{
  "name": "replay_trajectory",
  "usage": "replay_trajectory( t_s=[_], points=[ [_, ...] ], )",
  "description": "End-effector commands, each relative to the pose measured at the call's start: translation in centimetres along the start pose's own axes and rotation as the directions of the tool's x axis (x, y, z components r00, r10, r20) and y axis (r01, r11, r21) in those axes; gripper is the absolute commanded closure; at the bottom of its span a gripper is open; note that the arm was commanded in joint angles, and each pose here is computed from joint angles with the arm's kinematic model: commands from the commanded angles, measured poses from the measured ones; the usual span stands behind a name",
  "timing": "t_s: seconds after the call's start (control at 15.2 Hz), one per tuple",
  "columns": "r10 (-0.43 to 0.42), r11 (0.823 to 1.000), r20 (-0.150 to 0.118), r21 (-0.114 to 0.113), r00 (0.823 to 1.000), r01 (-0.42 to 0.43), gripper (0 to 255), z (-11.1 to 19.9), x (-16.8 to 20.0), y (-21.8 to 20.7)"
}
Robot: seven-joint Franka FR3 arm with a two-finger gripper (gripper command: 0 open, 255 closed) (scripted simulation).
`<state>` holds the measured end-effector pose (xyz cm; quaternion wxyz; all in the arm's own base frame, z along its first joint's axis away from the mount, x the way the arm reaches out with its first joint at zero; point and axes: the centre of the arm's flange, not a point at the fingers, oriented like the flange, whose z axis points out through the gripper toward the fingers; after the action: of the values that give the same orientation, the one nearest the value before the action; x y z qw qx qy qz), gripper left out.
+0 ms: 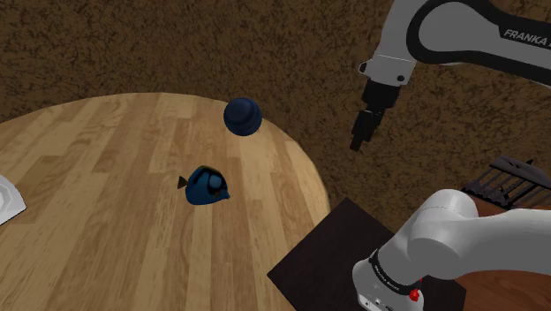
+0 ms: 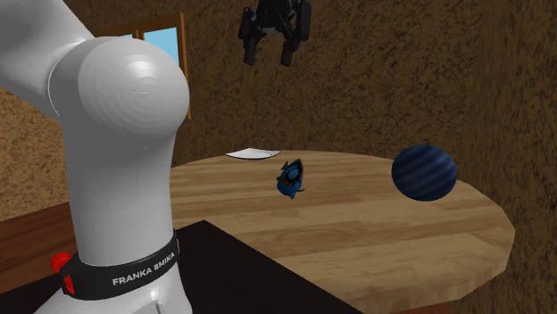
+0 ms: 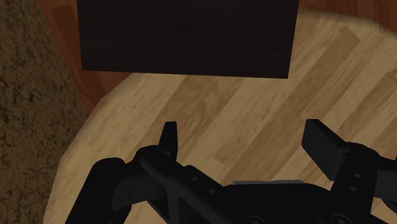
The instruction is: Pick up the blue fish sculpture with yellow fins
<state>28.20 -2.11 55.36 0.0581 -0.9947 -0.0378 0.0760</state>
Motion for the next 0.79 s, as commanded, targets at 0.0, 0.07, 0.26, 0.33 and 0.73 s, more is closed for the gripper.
replay_trajectory(
  t_s=[0.0,0.07,0.26,0.33,0.73],
  points=[
    [0.000,1.000,0.000,0.000,1.000,0.000,0,0.0,0.0,0.0],
    [0.011,1.000,0.009,0.003,1.000,-0.011,0,0.7,1.1,-0.6],
    [0.045,0.999,0.034,0.010,0.998,-0.046,0,2.7,4.4,-2.2],
    [0.056,0.998,0.043,0.012,0.997,-0.057,0,3.4,5.5,-2.7],
    [0.123,0.992,0.095,0.023,0.988,-0.126,0,7.6,12.1,-5.7]
  ],
)
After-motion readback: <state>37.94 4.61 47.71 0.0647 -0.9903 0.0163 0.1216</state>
